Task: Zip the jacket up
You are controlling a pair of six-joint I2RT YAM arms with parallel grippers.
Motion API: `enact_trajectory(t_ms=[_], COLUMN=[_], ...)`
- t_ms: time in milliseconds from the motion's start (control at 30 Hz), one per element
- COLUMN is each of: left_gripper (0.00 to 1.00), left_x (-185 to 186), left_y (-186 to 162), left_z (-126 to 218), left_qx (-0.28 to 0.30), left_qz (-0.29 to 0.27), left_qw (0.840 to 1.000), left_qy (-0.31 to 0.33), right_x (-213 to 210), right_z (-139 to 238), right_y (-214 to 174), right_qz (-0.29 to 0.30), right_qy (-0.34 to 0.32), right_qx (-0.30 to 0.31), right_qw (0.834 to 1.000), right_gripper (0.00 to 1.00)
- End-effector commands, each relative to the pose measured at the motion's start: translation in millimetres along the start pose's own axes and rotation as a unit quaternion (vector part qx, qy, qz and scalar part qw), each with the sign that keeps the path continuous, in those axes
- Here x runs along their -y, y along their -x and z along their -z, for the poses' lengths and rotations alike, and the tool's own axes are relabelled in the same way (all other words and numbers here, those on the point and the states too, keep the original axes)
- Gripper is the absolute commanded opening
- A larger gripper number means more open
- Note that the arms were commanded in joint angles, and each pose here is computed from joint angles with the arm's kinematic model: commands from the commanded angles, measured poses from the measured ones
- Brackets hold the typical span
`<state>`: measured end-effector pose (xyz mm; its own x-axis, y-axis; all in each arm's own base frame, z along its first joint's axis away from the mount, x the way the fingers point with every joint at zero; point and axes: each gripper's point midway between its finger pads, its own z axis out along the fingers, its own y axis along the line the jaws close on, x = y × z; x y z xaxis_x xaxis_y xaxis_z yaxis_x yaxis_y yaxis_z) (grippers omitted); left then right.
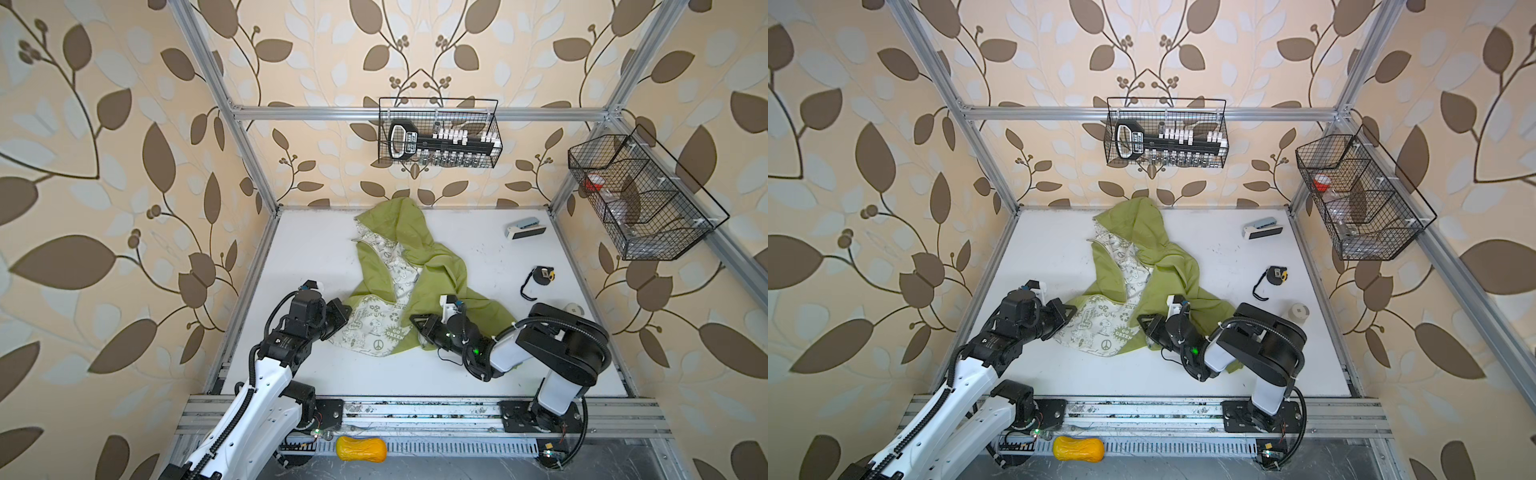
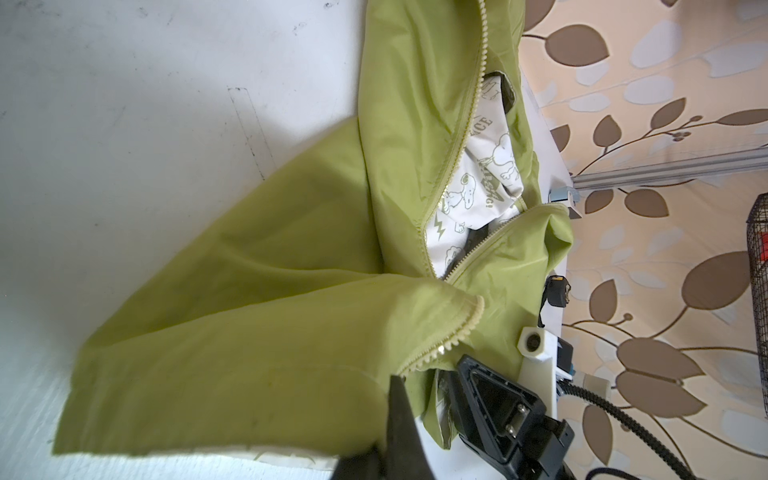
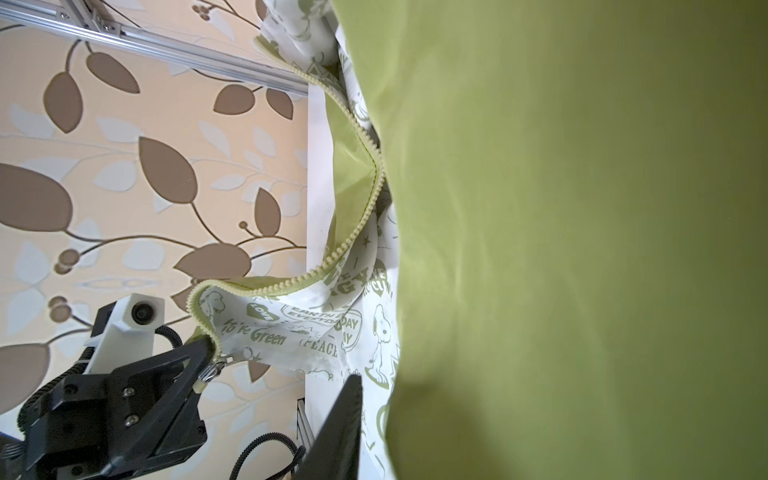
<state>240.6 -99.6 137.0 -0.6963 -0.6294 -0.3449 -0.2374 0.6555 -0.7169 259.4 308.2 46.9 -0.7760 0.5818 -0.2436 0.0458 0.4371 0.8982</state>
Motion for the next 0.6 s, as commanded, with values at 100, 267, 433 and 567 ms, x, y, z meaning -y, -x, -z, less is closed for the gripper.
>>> enact_trajectory(t_ms=[100,267,433,567], left_gripper=[0.00,0.00,0.00,0.00], left_x=[10.2,9.1,9.8,9.0], left_y=[6.2,5.1,5.6,4.7], left_z=[6.3,6.1,8.0,7.8], left_qx=[0.008,0.006,0.009,0.008], left_qz=[-0.012,-0.010,-0.012,-0.011], left_qw=[1.000,1.000,1.000,1.000], left_qy=[-0.015,-0.014,-0.016,-0.015], right_x=[11.1,11.7,9.5,13.7], right_z=[-7.6,-12.6,-17.5,-21.8], right_y=[-11.3,-11.6,-8.5,-3.6], right_qz=[-0.025,-0.030,-0.041,-0.045], right_qy=[-0.006,-0.014,-0.018,-0.037], right_qx=[-0.016,-0.012,0.000,0.016], right_qw=[1.000,0.999,0.999,0.998], right_gripper=[0.34,0.39,0.45,0.48])
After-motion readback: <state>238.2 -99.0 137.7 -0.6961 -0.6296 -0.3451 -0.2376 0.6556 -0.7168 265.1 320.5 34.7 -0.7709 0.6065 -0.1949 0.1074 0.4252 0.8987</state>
